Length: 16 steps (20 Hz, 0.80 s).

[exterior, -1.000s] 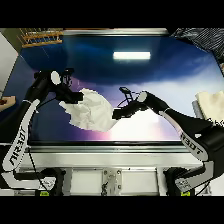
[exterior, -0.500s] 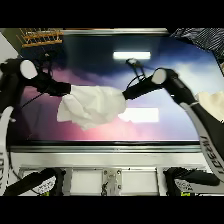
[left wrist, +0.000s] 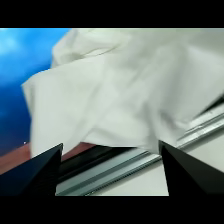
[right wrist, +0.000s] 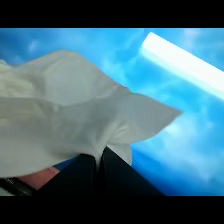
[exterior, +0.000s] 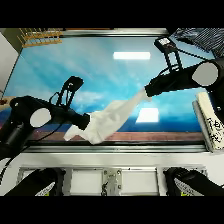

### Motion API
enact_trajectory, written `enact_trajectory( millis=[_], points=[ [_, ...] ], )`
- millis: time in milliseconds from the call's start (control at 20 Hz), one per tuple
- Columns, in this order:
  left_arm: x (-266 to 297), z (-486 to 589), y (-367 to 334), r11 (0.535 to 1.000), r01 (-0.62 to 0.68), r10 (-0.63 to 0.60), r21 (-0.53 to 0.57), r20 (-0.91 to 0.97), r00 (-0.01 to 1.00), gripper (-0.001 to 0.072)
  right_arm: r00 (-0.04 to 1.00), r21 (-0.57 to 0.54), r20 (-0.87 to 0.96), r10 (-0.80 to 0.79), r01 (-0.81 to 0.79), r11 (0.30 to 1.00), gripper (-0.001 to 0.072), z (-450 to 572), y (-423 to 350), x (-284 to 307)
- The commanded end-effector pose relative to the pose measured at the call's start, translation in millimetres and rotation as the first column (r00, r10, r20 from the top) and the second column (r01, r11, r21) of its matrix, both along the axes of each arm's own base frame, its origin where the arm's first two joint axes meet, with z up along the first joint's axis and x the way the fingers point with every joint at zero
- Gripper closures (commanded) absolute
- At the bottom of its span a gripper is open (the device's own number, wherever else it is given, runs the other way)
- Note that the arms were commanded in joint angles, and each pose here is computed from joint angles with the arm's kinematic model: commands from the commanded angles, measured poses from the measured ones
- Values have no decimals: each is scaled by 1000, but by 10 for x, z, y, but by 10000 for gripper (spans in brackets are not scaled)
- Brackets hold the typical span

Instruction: Fold the clothes and pants, and hang the long-sleeved shirts on hangers.

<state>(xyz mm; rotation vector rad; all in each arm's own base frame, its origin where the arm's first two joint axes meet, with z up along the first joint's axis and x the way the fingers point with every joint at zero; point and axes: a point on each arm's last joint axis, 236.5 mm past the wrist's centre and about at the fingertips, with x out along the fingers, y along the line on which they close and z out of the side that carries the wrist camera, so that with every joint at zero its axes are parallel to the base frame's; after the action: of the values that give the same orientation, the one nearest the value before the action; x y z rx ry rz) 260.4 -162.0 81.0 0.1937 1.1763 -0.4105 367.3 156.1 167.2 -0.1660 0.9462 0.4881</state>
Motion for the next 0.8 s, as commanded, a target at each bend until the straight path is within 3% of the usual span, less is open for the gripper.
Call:
enact_trajectory(
  millis=[0, 200, 400, 500, 600, 750],
  points=[
    [224, -131, 374, 987, -151, 150, 45, 27, 988, 55, 1000, -16, -1, -12, 12, 1000, 697, 1, -56, -20],
    [488, -698, 937, 887, -458, 444, -63, -157, 882, 55, 1000, -16, -1, -12, 12, 1000, 697, 1, -53, -19],
    [386, -1447, 765, 774, -590, 447, -229, -463, 765, 67, 1000, -15, 2, -12, 12, 1000, 697, 2, -52, -11],
    [394, -1611, 573, 743, -603, 399, -290, -531, 747, 94, 1000, -13, 3, -13, 13, 1000, 697, -8, -44, 9],
    [447, -1712, 416, 740, -597, 373, -309, -551, 747, 94, 1000, -13, -6, -13, 13, 1000, 697, -42, -35, 20],
    [640, -1797, 222, 776, -549, 350, -311, -513, 784, 94, 999, -10, -24, -24, 24, 1000, 697, -94, -29, 39]
  ],
)
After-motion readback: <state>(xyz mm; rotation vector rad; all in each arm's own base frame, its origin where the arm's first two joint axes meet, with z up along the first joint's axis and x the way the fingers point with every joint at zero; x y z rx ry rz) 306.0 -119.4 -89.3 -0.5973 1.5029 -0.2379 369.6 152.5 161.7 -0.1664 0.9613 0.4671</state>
